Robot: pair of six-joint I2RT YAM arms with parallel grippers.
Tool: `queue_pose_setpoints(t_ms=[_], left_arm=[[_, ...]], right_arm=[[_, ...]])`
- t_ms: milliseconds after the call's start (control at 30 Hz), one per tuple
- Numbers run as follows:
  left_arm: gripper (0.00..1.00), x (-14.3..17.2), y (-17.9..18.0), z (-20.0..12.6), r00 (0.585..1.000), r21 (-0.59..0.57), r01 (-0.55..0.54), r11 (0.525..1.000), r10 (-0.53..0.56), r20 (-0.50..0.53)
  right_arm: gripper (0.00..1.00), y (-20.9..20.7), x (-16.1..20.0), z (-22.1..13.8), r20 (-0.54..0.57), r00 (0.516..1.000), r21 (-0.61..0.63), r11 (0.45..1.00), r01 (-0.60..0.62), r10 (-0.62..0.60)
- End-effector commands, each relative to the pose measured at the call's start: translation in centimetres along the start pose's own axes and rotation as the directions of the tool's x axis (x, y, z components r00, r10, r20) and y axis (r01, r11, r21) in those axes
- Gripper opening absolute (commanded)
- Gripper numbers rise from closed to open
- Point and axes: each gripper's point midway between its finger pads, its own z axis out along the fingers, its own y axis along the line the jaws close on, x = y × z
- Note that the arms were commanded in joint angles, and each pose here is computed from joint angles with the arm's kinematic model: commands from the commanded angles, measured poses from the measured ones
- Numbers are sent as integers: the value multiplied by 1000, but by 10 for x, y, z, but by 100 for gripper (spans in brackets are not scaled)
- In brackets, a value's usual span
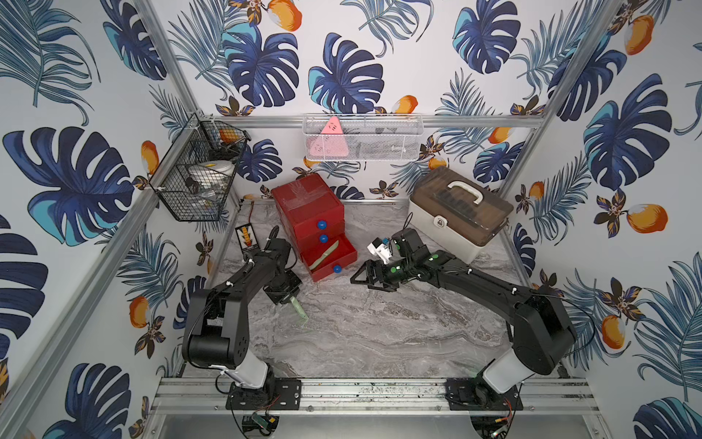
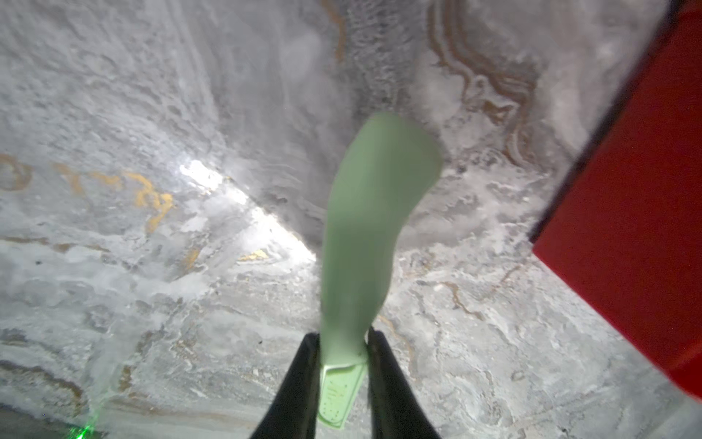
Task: Place the fruit knives into the drawer by color
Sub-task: Pick up the fruit knife from the center of the board, then place the fruit knife in the drawer.
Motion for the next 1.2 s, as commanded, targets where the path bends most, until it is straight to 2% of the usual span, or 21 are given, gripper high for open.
queue_pose_setpoints(t_ms=[0, 233, 433, 633, 700, 767, 867, 1000, 1167], left_arm=[[25, 3, 3, -9, 993, -56, -119, 991, 119, -1], [24, 14, -12, -22, 940, -142, -338, 930, 341, -3], [23, 29, -29, -33, 859, -195, -501, 843, 512, 6], [23, 42, -53, -55, 716, -300, -658, 690, 697, 31], [22, 44, -64, -63, 653, -348, -700, 623, 757, 42], [22, 42, -79, -73, 565, -417, -735, 535, 823, 60], [22, 28, -109, -87, 470, -511, -730, 454, 876, 106], [22, 7, -150, -94, 372, -603, -697, 388, 915, 158], [21, -9, -191, -84, 316, -640, -674, 369, 927, 202]], right_arm=[[100, 7, -6, -6, 26, 1000, -33, 999, 15, -14], [100, -8, -1, -12, 28, 999, -29, 999, -24, 25], [100, -15, 3, -20, 28, 999, -23, 999, -41, 42], [100, -26, 8, -34, 44, 996, -22, 997, -73, 74], [100, -29, 12, -38, 45, 995, -22, 996, -84, 85], [100, -32, 16, -42, 49, 994, -24, 995, -98, 99], [100, -37, 24, -48, 49, 991, -21, 992, -122, 123], [100, -41, 35, -52, 32, 989, -8, 990, -141, 141], [100, -46, 43, -58, 16, 988, 10, 988, -154, 154]])
